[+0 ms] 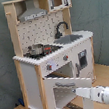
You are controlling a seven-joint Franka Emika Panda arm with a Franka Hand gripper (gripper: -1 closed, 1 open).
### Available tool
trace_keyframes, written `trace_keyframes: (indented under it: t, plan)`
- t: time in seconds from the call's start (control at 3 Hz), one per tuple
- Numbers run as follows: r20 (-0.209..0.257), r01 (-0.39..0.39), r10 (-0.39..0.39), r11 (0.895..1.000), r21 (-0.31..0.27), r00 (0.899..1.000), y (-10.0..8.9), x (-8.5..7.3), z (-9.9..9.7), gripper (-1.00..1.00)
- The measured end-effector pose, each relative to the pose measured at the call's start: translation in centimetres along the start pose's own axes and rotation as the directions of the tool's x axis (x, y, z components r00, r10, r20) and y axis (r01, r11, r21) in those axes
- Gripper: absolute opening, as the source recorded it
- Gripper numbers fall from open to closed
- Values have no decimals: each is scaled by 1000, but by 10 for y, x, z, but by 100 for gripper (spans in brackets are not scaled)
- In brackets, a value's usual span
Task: Play with the kitchen
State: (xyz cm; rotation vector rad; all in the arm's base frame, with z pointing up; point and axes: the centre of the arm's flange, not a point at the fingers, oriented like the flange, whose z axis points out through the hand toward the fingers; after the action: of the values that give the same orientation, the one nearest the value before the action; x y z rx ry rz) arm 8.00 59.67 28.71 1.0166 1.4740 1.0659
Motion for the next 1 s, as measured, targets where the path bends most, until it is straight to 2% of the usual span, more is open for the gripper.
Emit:
trace_keyframes:
  t: [0.33, 0.67, 1.0]
  plan:
    - [-5, -95, 95, 995, 6, 995, -11, 3, 0, 100]
    - [-2, -192, 192, 981, 14, 981, -19, 3, 1, 100]
    - [10, -293, 293, 956, 21, 956, -29, 3, 5, 100]
